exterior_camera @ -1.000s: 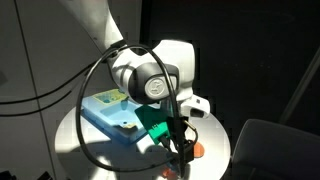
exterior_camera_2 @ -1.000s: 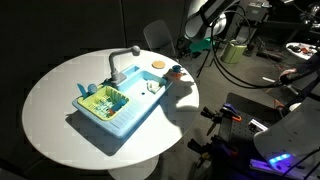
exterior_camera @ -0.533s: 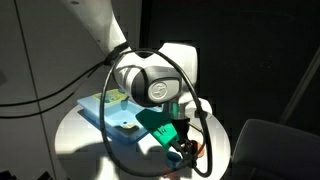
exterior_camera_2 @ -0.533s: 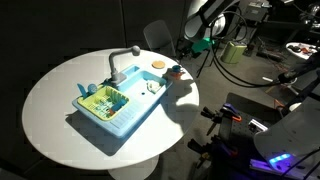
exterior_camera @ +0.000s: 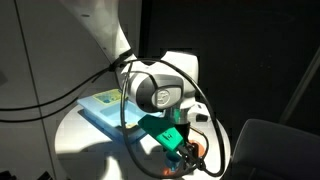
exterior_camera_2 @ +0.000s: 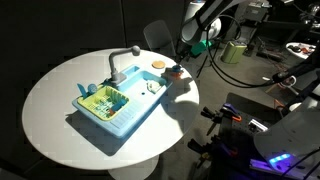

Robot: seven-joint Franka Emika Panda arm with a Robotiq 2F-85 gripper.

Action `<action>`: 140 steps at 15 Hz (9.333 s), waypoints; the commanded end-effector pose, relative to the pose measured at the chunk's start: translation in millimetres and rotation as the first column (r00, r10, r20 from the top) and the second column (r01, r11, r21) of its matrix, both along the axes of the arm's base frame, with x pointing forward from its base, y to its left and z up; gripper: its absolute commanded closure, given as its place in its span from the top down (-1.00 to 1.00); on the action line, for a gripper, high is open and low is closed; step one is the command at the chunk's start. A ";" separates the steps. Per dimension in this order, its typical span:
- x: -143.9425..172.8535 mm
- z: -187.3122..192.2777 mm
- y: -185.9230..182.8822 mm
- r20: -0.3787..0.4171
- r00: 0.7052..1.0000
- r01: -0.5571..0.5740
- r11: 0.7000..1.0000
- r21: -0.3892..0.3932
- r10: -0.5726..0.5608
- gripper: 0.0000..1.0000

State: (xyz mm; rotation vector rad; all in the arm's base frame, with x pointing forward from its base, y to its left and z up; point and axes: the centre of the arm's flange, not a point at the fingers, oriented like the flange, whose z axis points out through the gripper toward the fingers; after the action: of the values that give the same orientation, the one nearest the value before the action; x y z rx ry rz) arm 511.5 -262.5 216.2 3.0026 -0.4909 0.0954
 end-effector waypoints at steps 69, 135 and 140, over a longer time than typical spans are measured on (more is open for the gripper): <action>74.2 85.3 6.0 0.030 0.998 0.043 0.995 0.092 -0.046 -0.28; 141.9 -13.6 -35.8 -0.101 0.990 -0.098 0.995 0.015 0.099 1.00; 111.1 18.2 -17.7 -0.085 0.993 -0.084 0.996 -0.002 0.083 1.00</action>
State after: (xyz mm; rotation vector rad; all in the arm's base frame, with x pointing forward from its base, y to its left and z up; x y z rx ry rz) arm 663.0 -301.0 204.4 3.0201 -0.3617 -0.0508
